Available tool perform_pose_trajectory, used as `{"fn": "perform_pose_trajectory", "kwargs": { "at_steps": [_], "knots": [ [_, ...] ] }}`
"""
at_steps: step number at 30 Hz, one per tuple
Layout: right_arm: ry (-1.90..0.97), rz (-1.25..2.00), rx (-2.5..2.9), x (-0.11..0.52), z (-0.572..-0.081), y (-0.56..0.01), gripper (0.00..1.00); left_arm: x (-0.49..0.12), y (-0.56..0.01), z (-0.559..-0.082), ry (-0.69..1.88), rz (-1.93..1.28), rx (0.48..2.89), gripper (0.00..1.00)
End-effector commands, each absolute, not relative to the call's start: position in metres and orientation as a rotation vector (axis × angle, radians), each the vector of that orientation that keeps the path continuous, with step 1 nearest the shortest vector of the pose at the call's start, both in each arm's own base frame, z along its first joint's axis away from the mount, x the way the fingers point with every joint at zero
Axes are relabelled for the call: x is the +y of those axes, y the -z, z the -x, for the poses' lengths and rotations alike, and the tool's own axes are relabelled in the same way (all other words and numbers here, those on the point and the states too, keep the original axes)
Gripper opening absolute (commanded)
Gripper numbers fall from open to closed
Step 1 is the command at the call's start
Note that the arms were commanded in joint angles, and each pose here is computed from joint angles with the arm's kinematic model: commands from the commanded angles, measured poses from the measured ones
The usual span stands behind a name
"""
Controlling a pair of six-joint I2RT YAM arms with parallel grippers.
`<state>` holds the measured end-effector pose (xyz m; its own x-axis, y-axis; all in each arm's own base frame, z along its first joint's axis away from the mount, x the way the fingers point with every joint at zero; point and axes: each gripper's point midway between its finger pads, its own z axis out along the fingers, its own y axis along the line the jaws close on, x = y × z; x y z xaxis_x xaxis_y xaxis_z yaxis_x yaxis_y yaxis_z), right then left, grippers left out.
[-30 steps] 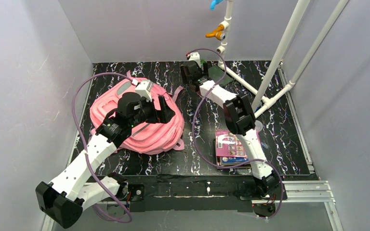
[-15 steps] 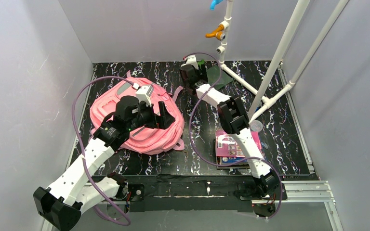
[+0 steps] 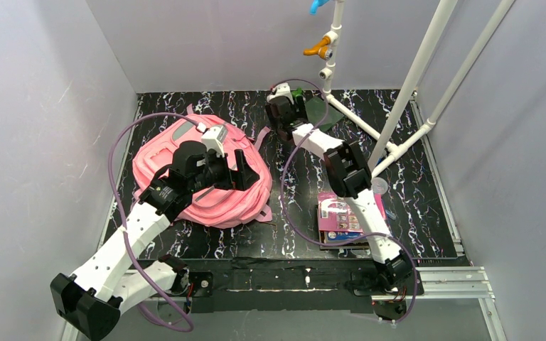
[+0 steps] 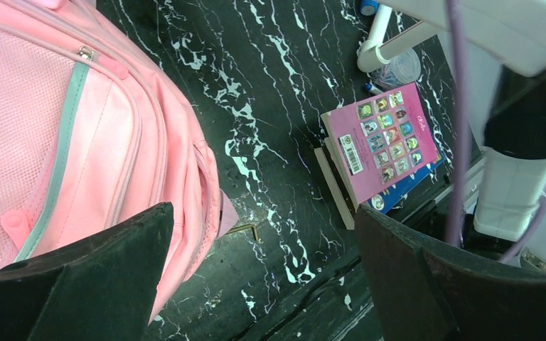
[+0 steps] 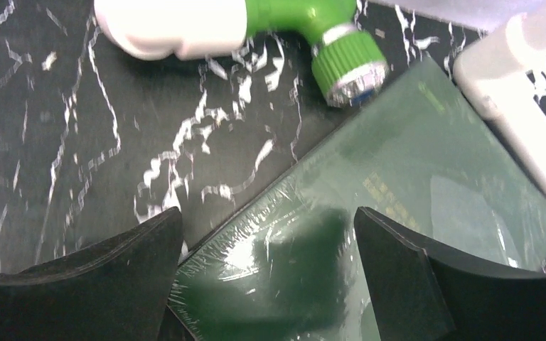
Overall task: Pack the student bag
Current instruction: Pick up the book from the center of the board.
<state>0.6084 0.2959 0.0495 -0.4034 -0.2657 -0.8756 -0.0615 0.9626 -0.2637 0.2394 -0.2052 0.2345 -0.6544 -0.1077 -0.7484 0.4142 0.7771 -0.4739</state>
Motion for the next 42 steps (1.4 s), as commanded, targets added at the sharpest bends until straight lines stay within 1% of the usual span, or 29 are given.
{"fn": "perform_pose_trajectory", "kwargs": {
  "at_steps": [1, 8, 11, 13, 17, 20, 24, 29, 33, 35, 36, 38, 42],
  "knots": [
    [0.181, 0.356, 2.158, 0.294, -0.554, -0.032, 0.96, -0.197, -0.24, -0.245, 0.753, -0.177, 2.158, 0.98],
    [-0.076, 0.39, 2.293, 0.291, -0.467, -0.028, 0.87, -0.2, -0.24, -0.258, 0.71, -0.191, 2.186, 0.98],
    [-0.187, 0.415, 2.293, 0.292, -0.443, -0.043, 0.86, -0.205, -0.241, -0.263, 0.715, -0.206, 2.187, 0.98],
    [-0.195, 0.416, 2.272, 0.286, -0.435, -0.061, 0.89, -0.208, -0.239, -0.268, 0.717, -0.211, 2.192, 0.98],
    [-0.136, 0.371, 2.176, 0.271, -0.447, -0.104, 0.98, -0.22, -0.239, -0.282, 0.758, -0.165, 2.209, 0.98],
    [-0.102, 0.283, 2.147, 0.251, -0.465, -0.118, 0.98, -0.232, -0.237, -0.299, 0.81, -0.092, 2.201, 0.98],
    [-0.056, 0.07, 2.171, 0.22, -0.489, -0.112, 0.98, -0.249, -0.234, -0.333, 0.852, -0.049, 2.178, 0.98],
    [0.046, -0.118, 2.169, 0.189, -0.503, -0.102, 0.98, -0.275, -0.2, -0.383, 0.891, -0.019, 2.251, 0.97],
    [-0.016, -0.209, 2.157, 0.176, -0.512, -0.092, 0.96, -0.295, -0.173, -0.425, 0.886, -0.048, 2.251, 0.94],
    [-0.093, -0.203, 2.175, 0.18, -0.518, -0.085, 0.88, -0.307, -0.156, -0.444, 0.9, -0.091, 2.24, 0.93],
    [-0.113, -0.195, 2.184, 0.182, -0.519, -0.082, 0.87, -0.314, -0.147, -0.454, 0.904, -0.117, 2.243, 0.92],
    [-0.131, -0.191, 2.164, 0.184, -0.527, -0.083, 0.87, -0.327, -0.129, -0.47, 0.914, -0.169, 2.259, 0.88],
    [-0.118, -0.191, 2.174, 0.181, -0.528, -0.077, 0.87, -0.338, -0.101, -0.49, 0.887, -0.217, 2.306, 0.88]
  ]
}}
